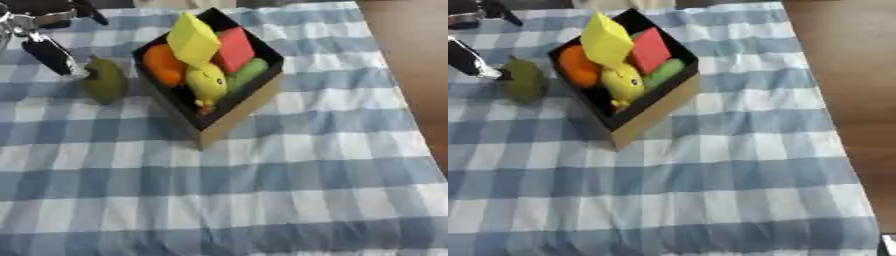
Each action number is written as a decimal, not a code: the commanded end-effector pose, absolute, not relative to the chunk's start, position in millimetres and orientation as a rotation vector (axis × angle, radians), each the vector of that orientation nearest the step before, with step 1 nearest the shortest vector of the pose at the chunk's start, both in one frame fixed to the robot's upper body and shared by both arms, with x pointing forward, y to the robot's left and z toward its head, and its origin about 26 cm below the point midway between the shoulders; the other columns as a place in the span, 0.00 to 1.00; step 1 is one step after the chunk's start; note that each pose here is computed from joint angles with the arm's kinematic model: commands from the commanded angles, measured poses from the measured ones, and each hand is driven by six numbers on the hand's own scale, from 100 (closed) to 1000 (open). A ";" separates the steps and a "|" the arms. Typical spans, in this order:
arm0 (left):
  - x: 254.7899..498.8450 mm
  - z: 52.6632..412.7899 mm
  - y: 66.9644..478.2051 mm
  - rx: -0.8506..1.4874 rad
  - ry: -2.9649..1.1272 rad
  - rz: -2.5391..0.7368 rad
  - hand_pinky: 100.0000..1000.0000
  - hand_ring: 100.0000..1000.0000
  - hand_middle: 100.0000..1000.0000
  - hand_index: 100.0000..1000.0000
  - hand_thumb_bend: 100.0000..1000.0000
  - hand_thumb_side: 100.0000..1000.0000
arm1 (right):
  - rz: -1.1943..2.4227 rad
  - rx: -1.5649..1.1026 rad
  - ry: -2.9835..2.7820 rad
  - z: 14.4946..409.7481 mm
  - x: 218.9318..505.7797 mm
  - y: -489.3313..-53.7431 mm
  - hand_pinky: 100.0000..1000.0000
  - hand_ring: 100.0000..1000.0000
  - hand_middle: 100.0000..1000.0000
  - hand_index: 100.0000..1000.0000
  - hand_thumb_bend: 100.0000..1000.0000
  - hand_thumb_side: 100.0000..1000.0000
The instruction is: Pick up objects on the table and place them in the box.
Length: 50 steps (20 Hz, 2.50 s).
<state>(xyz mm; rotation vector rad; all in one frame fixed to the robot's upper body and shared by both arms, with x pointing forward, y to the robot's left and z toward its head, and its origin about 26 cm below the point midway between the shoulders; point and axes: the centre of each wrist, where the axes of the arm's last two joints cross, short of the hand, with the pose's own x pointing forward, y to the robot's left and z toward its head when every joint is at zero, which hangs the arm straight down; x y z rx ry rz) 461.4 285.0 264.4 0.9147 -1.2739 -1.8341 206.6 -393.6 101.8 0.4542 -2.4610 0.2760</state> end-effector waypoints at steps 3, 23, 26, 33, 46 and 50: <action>466.3 267.9 291.9 0.940 -1.217 -1.837 0.91 0.96 0.83 0.90 0.55 0.25 | 0.432 0.418 -2.540 110.2 206.5 -393.9 1.00 1.00 0.22 0.99 0.00 0.42; 479.4 231.2 293.2 0.915 -1.151 -1.760 0.87 0.91 0.79 0.88 0.37 0.32 | 0.433 0.421 -2.535 109.5 207.6 -392.0 1.00 1.00 0.21 0.99 0.00 0.42; 480.5 226.1 291.0 0.930 -1.139 -1.742 0.86 0.90 0.78 0.87 0.42 0.29 | 0.433 0.420 -2.535 109.4 207.9 -391.6 1.00 1.00 0.21 0.99 0.00 0.42; 482.7 216.0 292.2 0.998 -1.072 -1.742 0.79 0.80 0.67 0.78 0.30 0.16 | 0.430 0.421 -2.534 109.1 208.1 -391.2 1.00 1.00 0.21 1.00 0.00 0.42; 469.8 251.0 281.2 1.222 -1.313 -1.532 0.67 0.62 0.47 0.60 0.04 0.00 | 0.430 0.419 -2.528 108.9 207.1 -392.2 1.00 1.00 0.21 1.00 0.00 0.43; 460.9 276.3 272.6 1.304 -1.432 -1.485 0.66 0.60 0.45 0.58 0.01 0.00 | 0.430 0.417 -2.528 109.2 206.2 -393.5 1.00 1.00 0.21 0.99 0.00 0.43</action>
